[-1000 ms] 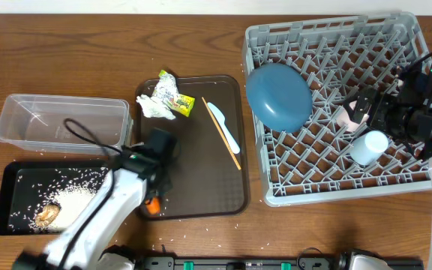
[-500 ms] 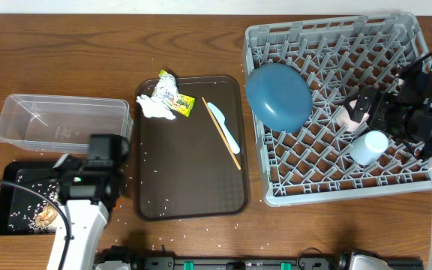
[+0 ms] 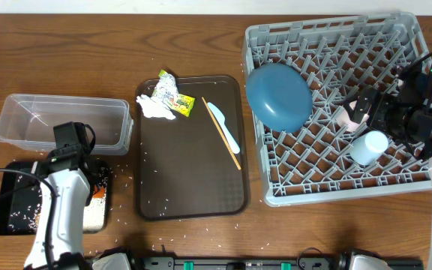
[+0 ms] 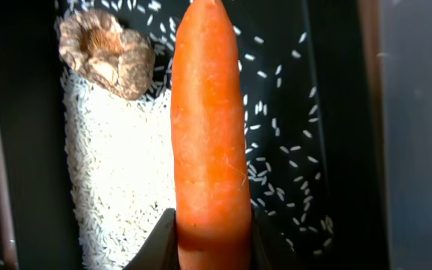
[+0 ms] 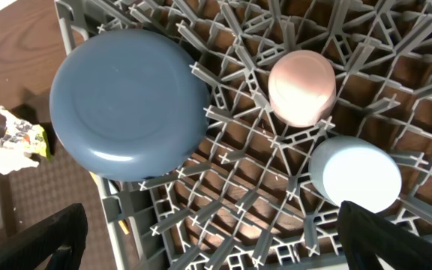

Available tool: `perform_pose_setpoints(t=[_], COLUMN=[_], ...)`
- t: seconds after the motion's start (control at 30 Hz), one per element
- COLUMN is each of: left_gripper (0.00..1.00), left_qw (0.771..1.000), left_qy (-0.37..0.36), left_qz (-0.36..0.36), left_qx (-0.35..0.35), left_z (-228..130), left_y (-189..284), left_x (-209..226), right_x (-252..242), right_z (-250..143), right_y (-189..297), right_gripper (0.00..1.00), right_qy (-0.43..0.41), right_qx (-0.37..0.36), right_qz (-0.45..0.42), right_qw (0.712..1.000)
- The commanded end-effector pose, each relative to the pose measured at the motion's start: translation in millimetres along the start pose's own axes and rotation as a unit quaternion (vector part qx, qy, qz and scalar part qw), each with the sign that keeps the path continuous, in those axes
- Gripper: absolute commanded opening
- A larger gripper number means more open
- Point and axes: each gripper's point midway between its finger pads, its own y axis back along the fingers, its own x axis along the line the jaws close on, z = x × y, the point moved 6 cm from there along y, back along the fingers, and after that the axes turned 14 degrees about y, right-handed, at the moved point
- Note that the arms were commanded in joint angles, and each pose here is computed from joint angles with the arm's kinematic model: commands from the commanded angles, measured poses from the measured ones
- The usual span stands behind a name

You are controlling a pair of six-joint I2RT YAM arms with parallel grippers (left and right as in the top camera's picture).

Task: Sort waste into correct bins and load items into the dishwasher rack
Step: 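Carry the carrot left and drop it onto the black tray, then move the left gripper to the foil wrapper on the brown tray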

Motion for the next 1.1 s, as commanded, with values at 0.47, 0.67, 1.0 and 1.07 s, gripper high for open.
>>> perform_pose_setpoints(t=[0.47, 0.67, 1.0, 1.07], left_gripper=[0.80, 0.80, 0.79, 0.79], left_qw=[0.919, 0.779, 0.657, 0.637], left_qy=[-0.285, -0.457, -0.641, -0.668], left_qz=[-0.257, -0.422, -0.395, -0.385], left_qx=[0.092, 0.081, 0.013, 0.002], left_z=[-0.4, -37.7, -143.3, -159.1], left_y=[99.5, 159.5, 115.6, 100.3], left_x=[-57.5, -95.2, -149.7, -156.9], right_x=[3.9, 3.9, 5.2, 5.2], right_z=[2.5, 5.8, 3.6, 1.3], right_y=[0.5, 0.6, 0.5, 0.5], right_gripper=[0.99, 0.99, 0.99, 0.99], right_qy=[0.014, 0.013, 0.004, 0.002], right_qx=[-0.005, -0.014, -0.008, -0.002], right_qz=[0.002, 0.002, 0.008, 0.008], right_qw=[1.000, 1.000, 1.000, 1.000])
